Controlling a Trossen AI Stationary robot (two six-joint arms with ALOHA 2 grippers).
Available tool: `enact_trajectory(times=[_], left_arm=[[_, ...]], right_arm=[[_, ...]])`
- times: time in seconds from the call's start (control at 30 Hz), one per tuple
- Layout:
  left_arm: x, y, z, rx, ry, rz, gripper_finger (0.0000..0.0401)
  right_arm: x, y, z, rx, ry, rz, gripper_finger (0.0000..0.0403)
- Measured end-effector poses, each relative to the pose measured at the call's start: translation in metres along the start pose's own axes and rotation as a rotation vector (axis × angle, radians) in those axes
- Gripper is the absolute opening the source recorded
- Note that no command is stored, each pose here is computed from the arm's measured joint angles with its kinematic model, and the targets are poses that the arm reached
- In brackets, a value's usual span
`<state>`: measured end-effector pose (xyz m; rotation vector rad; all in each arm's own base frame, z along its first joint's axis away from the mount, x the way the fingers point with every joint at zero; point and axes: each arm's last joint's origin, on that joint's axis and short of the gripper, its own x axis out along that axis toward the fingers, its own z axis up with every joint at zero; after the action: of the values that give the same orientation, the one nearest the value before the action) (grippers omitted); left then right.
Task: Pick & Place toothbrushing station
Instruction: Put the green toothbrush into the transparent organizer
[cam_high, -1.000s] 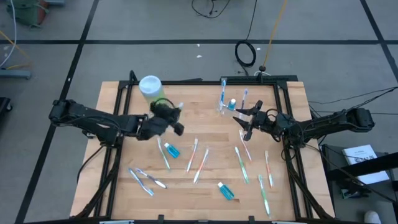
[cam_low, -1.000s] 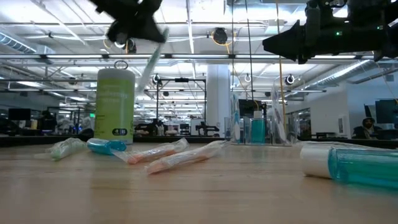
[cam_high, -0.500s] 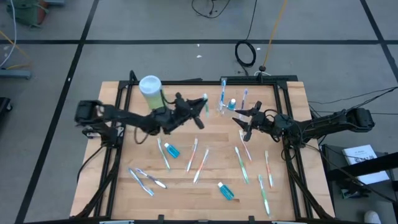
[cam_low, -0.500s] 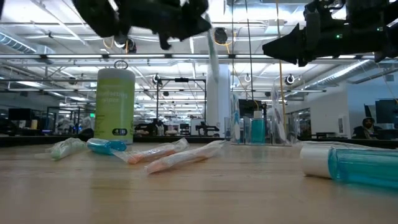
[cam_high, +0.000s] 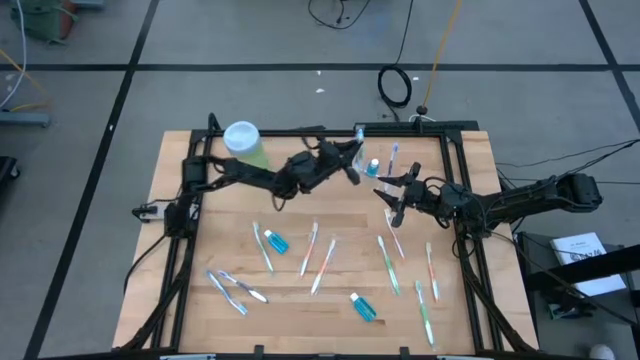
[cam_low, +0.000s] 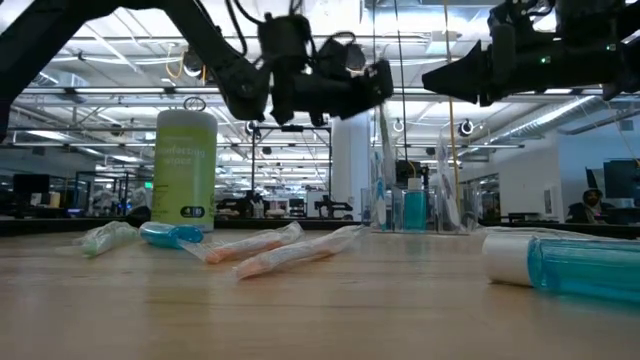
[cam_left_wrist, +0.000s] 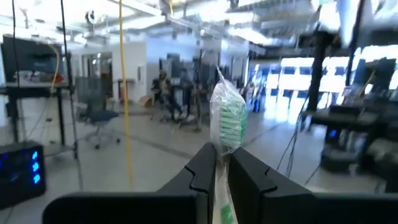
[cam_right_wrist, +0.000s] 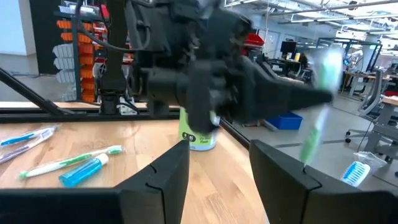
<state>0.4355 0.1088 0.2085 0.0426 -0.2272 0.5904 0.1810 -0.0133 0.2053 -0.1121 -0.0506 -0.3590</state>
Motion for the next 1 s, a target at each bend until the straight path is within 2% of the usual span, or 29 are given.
enact_trajectory(times=[0.43, 0.63, 0.9, 1.0], left_arm=[[0.003, 0.007, -0.023, 0.115, 0.198, 0.046, 0.0035], [0.001, 0.01, -0.034, 0.088, 0.299, 0.086, 0.0035], [0.0, 0.01, -0.034, 0.144, 0.309, 0.105, 0.0037], [0.0, 0.01, -0.035, 0.15, 0.317, 0.105, 0.0054]], right_arm=[[0.0, 0.0, -0.001, -0.003, 0.009, 0.001, 0.0162], [0.0, 0.0, -0.001, 0.004, 0.009, 0.001, 0.0162], [0.0, 0.0, -0.001, 0.005, 0.009, 0.001, 0.0162], [0.0, 0.0, -0.001, 0.004, 0.009, 0.001, 0.0162]])
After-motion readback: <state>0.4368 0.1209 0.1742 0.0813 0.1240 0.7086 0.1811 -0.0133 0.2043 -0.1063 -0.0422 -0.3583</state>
